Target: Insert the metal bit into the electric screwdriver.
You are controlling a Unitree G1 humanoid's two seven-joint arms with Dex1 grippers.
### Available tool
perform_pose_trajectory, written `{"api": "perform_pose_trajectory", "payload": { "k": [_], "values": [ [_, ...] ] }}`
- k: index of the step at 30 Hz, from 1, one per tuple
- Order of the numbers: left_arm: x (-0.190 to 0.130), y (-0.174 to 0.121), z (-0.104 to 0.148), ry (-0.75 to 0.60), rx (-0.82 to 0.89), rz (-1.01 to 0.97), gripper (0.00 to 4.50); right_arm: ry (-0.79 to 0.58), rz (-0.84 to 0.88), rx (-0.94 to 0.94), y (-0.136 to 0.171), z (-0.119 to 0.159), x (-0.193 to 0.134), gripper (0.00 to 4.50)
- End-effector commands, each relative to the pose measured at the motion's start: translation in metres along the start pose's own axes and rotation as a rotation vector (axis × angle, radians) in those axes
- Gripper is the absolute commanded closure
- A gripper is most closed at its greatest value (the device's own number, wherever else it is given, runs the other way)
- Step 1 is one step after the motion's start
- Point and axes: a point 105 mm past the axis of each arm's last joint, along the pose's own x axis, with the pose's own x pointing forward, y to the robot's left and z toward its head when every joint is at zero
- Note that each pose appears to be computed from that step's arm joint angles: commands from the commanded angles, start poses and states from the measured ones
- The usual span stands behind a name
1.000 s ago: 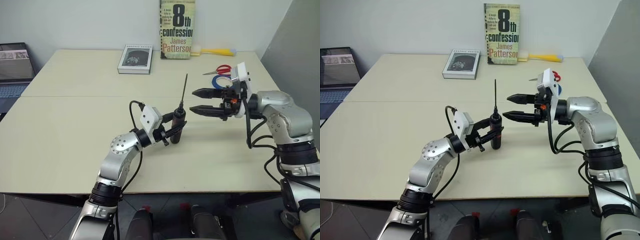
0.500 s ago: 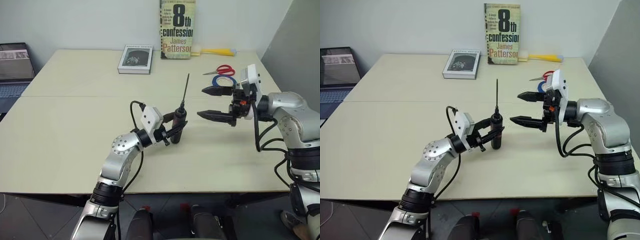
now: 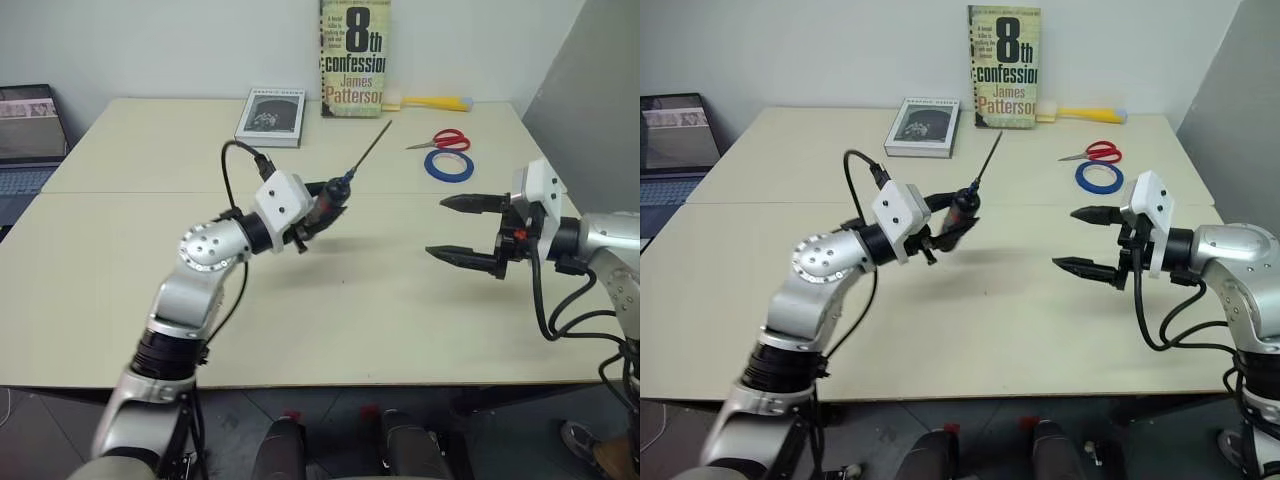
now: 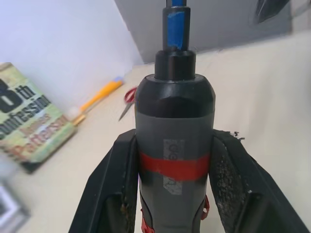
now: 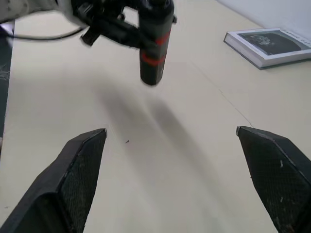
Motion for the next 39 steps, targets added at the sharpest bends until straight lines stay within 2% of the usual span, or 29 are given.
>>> {"api": "perform_pose_trajectory", "payload": {
  "k": [1, 4, 7, 11, 14, 24, 26, 28, 34, 37, 39],
  "values": [
    [-0.006, 0.015, -0.019, 0.160, 0.178, 0.006, 2.84, 0.026, -0.036, -0.070, 0.007, 0.011, -0.003, 0.00],
    [-0.012, 0.020, -0.060, 0.356, 0.388, -0.045, 2.84, 0.065, -0.033, -0.140, 0.015, 0.011, 0.000, 0.00],
    [-0.012, 0.019, -0.074, 0.402, 0.424, -0.073, 2.84, 0.086, -0.039, -0.179, 0.016, 0.011, 0.002, 0.00],
    [0.001, 0.001, -0.095, 0.439, 0.435, -0.155, 2.84, 0.114, -0.049, -0.205, 0.018, 0.011, 0.004, 0.00],
    [0.011, -0.011, -0.101, 0.438, 0.388, -0.194, 2.84, 0.117, -0.027, -0.219, 0.023, 0.012, 0.006, 0.00],
    [0.034, -0.029, -0.110, 0.472, 0.401, -0.295, 2.84, 0.116, -0.023, -0.218, 0.026, 0.012, 0.005, 0.00],
    [0.035, -0.029, -0.110, 0.472, 0.392, -0.297, 2.14, 0.117, -0.022, -0.217, 0.026, 0.012, 0.005, 0.00],
    [0.035, -0.029, -0.110, 0.472, 0.380, -0.302, 1.97, 0.120, -0.020, -0.214, 0.027, 0.011, 0.005, 0.00],
    [0.029, -0.024, -0.106, 0.463, 0.364, -0.304, 0.54, 0.133, -0.016, -0.212, 0.026, 0.007, 0.003, 0.00],
    [0.021, -0.015, -0.092, 0.421, 0.353, -0.279, 0.04, 0.145, -0.010, -0.215, 0.025, 0.004, 0.002, 0.00],
    [0.012, -0.008, -0.083, 0.398, 0.335, -0.262, 0.04, 0.146, -0.012, -0.216, 0.024, 0.003, 0.002, 0.00]
  ]
}}
